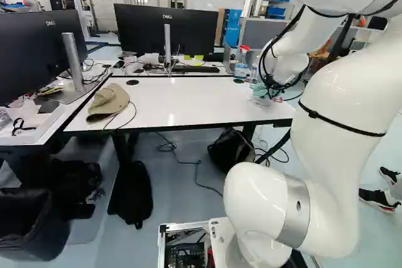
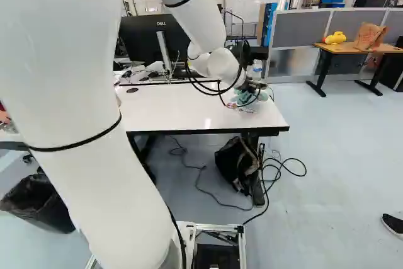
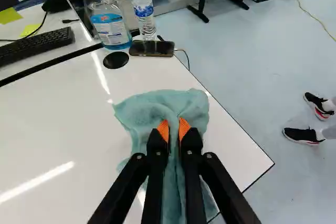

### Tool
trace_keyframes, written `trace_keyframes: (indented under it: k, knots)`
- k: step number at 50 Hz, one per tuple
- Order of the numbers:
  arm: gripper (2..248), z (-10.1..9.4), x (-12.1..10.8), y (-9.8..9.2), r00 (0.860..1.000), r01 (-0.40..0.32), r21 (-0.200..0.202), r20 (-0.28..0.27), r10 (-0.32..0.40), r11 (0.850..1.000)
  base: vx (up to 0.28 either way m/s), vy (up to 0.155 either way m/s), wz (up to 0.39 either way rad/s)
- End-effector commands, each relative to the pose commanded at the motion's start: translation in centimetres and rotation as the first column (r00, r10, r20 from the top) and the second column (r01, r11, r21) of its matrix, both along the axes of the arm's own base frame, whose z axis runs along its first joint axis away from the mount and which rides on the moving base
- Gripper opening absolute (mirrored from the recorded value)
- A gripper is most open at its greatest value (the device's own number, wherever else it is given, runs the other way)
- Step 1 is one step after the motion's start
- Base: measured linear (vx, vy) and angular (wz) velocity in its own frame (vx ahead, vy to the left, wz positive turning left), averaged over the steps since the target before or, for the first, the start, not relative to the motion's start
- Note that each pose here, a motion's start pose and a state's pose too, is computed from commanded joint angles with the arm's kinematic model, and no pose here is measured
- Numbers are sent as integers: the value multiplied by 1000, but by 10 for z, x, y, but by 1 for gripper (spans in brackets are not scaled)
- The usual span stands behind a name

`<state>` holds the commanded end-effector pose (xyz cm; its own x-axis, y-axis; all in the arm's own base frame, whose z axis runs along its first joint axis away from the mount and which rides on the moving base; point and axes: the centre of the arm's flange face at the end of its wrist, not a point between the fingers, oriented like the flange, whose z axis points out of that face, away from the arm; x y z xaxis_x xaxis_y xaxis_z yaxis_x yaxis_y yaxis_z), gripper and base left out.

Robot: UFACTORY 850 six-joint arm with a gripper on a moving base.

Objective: Clean the table with the green towel

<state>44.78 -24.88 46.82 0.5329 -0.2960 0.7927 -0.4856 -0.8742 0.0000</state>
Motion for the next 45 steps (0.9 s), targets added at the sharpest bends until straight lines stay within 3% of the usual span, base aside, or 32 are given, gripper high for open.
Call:
trace_keyframes:
  k: [12, 45]
  knots:
    - [42, -5, 6, -1, 1000, -4, 4, -6, 4, 1000, 0, 0, 0]
    - [42, -43, 17, -6, 998, -4, 38, -68, 6, 999, 0, 0, 0]
